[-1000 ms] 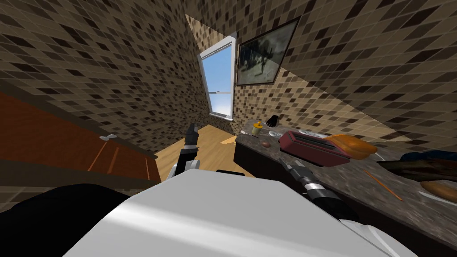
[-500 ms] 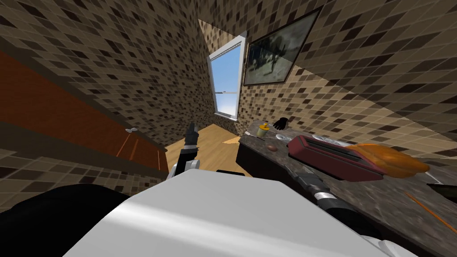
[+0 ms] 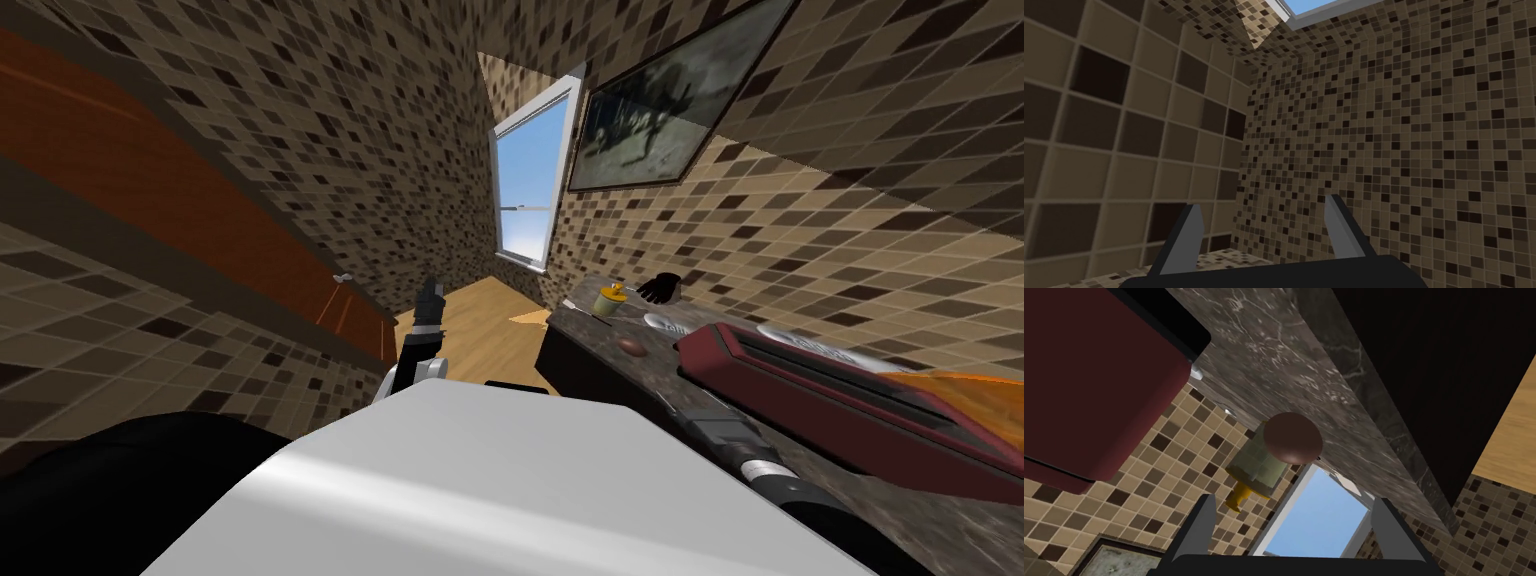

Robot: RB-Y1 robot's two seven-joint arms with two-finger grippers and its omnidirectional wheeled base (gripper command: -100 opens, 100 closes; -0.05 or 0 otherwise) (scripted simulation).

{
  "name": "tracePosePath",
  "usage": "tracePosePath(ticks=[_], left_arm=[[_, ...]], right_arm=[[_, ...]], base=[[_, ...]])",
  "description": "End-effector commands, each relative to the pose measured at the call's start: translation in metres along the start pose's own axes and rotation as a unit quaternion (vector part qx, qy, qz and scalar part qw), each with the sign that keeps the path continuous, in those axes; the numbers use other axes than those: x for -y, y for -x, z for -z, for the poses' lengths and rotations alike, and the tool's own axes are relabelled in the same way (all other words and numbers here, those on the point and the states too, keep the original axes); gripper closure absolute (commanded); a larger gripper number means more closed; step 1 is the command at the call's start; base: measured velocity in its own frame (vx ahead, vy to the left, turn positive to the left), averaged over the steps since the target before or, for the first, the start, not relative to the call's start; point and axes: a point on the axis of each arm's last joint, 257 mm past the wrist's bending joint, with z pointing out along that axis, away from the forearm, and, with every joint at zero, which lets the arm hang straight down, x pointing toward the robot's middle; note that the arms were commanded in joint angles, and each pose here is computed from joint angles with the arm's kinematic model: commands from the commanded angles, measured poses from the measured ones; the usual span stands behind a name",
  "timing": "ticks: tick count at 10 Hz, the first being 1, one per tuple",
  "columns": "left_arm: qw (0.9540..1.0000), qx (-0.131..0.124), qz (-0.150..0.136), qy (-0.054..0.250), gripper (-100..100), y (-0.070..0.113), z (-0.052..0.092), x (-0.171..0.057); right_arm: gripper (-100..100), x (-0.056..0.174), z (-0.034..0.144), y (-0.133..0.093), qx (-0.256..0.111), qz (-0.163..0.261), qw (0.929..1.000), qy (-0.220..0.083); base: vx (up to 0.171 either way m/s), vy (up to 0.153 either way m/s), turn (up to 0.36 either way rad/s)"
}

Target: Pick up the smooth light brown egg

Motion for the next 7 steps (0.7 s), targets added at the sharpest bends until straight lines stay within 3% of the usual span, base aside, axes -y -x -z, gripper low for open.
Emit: tracePosePath(ticks=[1, 2, 3, 7], left_arm=[[1.0, 0.0, 0.0, 0.0, 0, 0.0, 0.0, 0.0], [1.0, 0.0, 0.0, 0.0, 0, 0.0, 0.0, 0.0], [1.0, 0.0, 0.0, 0.0, 0, 0.0, 0.0, 0.0], [1.0, 0.0, 0.0, 0.0, 0, 0.0, 0.0, 0.0]], right_arm=[[-100, 0.009, 0.009, -0.023, -0.028, 0.051, 0.9983, 0.002], [-100, 0.013, 0.015, -0.034, -0.043, 0.083, 0.9956, 0.006], [-100, 0.013, 0.015, -0.034, -0.043, 0.084, 0.9956, 0.006], [-100, 0.029, 0.036, -0.07, -0.093, 0.189, 0.9771, 0.028]], base=[[0.039, 0.015, 0.347], [0.052, 0.003, 0.258], [0.038, 0.001, 0.084], [0.063, 0.001, 0.244]])
